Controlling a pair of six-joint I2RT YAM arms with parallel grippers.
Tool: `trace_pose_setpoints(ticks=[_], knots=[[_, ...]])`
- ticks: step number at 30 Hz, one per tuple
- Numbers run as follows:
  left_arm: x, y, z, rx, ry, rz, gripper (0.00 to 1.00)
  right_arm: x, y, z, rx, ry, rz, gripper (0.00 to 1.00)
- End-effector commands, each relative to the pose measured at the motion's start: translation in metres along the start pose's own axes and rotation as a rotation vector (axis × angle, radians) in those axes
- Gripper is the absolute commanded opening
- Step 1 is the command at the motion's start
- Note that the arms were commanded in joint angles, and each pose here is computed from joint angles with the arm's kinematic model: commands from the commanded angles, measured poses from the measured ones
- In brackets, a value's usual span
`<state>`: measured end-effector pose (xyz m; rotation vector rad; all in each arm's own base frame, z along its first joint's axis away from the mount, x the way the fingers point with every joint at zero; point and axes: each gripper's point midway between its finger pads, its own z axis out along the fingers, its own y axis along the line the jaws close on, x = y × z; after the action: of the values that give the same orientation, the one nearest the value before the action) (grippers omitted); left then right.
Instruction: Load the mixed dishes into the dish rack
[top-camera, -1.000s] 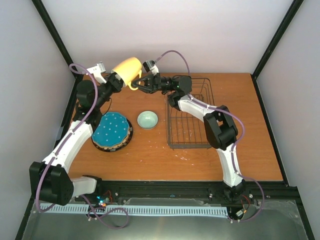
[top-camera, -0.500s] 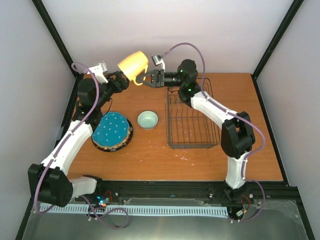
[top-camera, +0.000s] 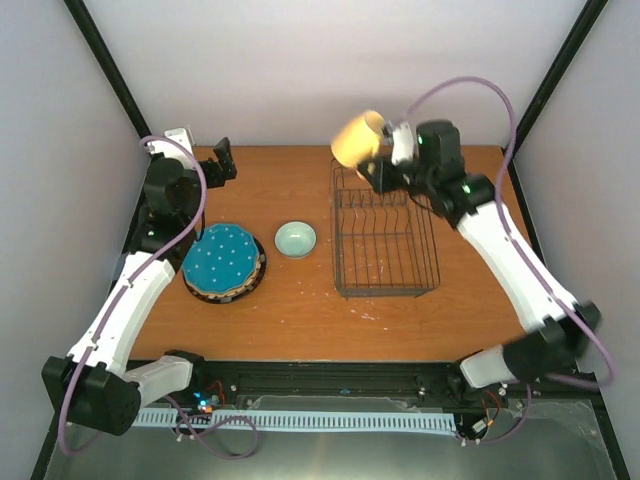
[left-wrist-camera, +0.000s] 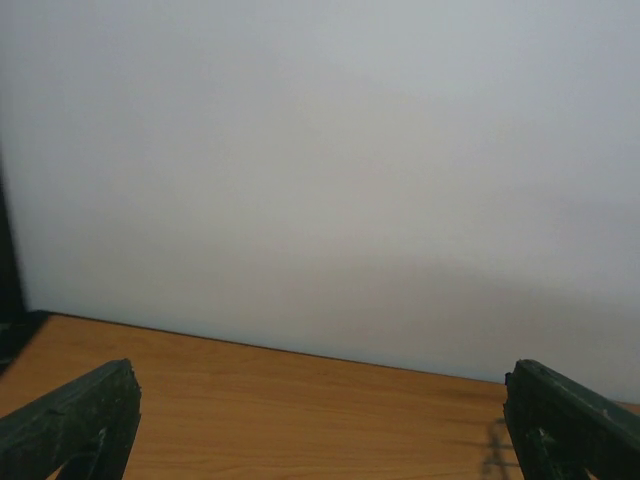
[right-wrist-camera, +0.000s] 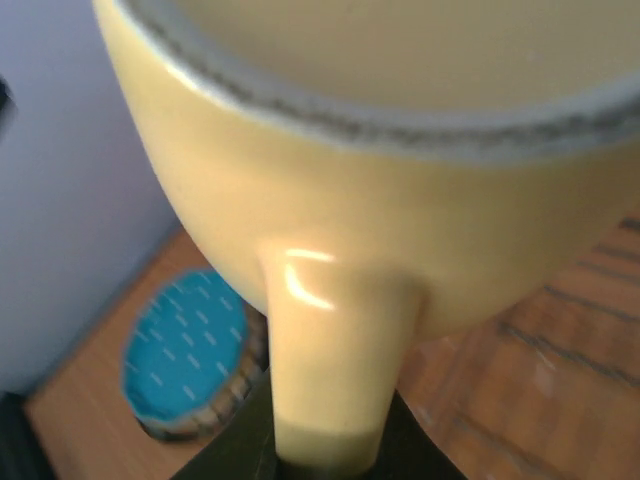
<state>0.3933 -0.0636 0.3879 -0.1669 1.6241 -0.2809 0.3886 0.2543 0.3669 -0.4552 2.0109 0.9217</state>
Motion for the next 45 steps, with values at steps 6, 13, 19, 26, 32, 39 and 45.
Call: trace_pose_setpoints(ticks=[6, 13, 19, 26, 32, 39, 45], knots=[[0.049, 0.047, 0.002, -0.225, 0.089, 0.148, 1.0, 0.158, -0.047, -0.076, 0.519, 0.302, -0.229, 0.03], [0.065, 0.054, 0.006, -0.246, 0.12, 0.135, 1.0, 0.206, -0.058, -0.063, 0.547, 0.385, -0.288, 0.03], [0.073, 0.059, 0.004, -0.266, 0.132, 0.13, 1.0, 0.226, -0.062, -0.034, 0.482, 0.441, -0.314, 0.03], [0.087, 0.057, 0.004, -0.235, 0.172, 0.129, 1.0, 0.259, -0.068, -0.007, 0.413, 0.513, -0.304, 0.03], [0.122, 0.036, 0.01, -0.077, 0.327, 0.214, 1.0, 0.28, -0.07, 0.008, 0.364, 0.561, -0.299, 0.03], [0.181, 0.006, 0.019, 0.148, 0.605, 0.279, 1.0, 0.302, -0.072, 0.01, 0.333, 0.608, -0.266, 0.03], [0.201, -0.002, 0.022, 0.231, 0.742, 0.325, 1.0, 0.315, -0.071, 0.006, 0.318, 0.682, -0.251, 0.04]])
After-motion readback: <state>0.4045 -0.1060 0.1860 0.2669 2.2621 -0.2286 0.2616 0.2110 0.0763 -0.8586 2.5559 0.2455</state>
